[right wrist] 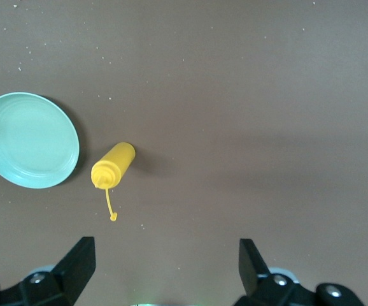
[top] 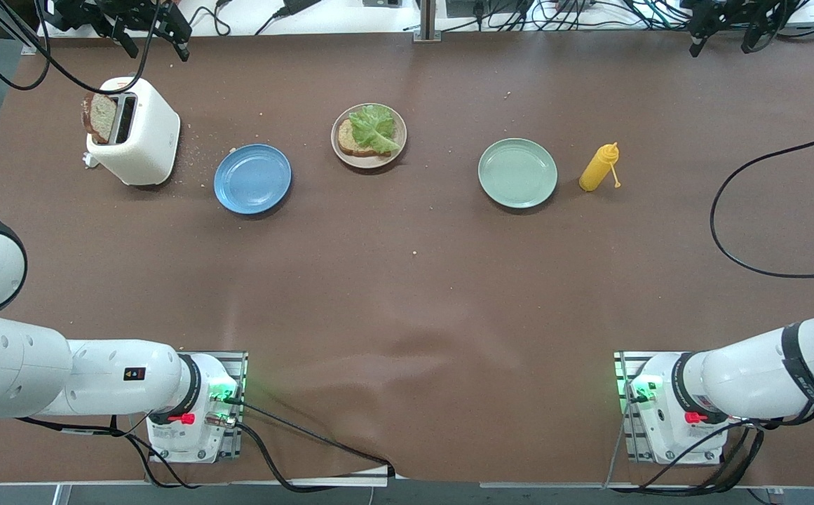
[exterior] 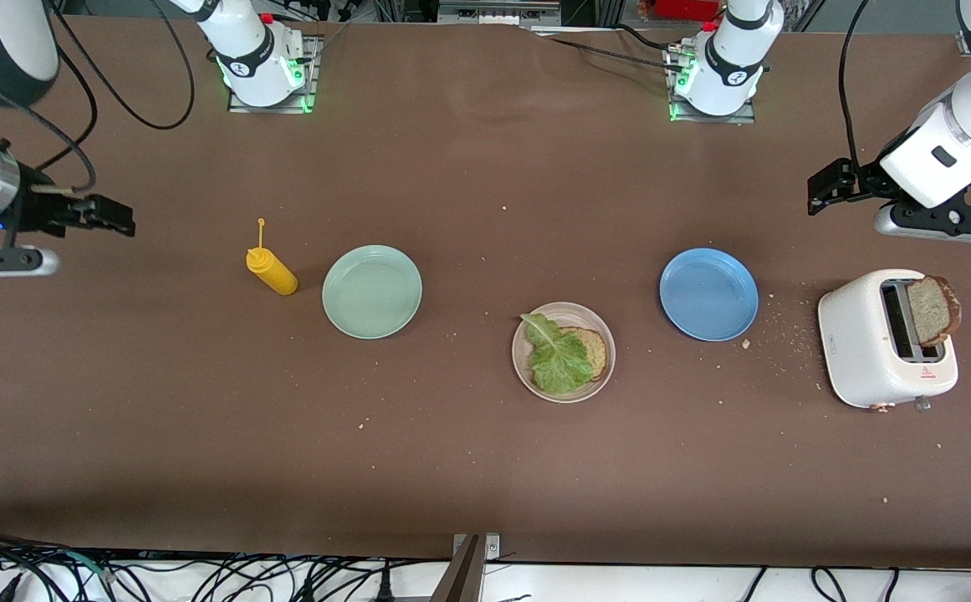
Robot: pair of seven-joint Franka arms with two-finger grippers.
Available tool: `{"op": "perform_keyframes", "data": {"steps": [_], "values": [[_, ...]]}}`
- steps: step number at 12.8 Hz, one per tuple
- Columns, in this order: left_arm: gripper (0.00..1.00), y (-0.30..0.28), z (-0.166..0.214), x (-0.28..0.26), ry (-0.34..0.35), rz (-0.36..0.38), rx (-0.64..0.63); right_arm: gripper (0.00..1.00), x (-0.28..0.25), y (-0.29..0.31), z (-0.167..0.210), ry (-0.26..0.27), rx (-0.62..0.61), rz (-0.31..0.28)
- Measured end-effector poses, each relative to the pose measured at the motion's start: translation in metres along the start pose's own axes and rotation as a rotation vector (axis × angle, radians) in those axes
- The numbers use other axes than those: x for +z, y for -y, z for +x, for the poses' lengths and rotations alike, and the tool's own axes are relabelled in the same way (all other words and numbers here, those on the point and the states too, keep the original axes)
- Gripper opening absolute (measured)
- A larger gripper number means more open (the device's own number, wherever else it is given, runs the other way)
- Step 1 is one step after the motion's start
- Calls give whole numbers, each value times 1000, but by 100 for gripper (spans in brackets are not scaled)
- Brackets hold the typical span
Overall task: Make sandwich in beige plate with both arms
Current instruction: 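Move the left gripper down over the bread slice in the toaster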
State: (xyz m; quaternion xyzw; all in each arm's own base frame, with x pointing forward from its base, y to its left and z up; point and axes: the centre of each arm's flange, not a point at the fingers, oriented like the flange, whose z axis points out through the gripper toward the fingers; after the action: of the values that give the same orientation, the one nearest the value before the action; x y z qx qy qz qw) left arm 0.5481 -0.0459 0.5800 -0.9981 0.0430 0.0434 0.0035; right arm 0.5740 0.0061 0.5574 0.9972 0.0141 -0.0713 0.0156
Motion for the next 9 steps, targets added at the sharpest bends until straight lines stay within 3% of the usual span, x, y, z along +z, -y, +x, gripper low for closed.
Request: {"op": "perform_keyframes", "data": {"steps": [9], "values": [[100,25,2,7,21,-6,-45,100,-4,-22,-5,-11,38,6]]}}
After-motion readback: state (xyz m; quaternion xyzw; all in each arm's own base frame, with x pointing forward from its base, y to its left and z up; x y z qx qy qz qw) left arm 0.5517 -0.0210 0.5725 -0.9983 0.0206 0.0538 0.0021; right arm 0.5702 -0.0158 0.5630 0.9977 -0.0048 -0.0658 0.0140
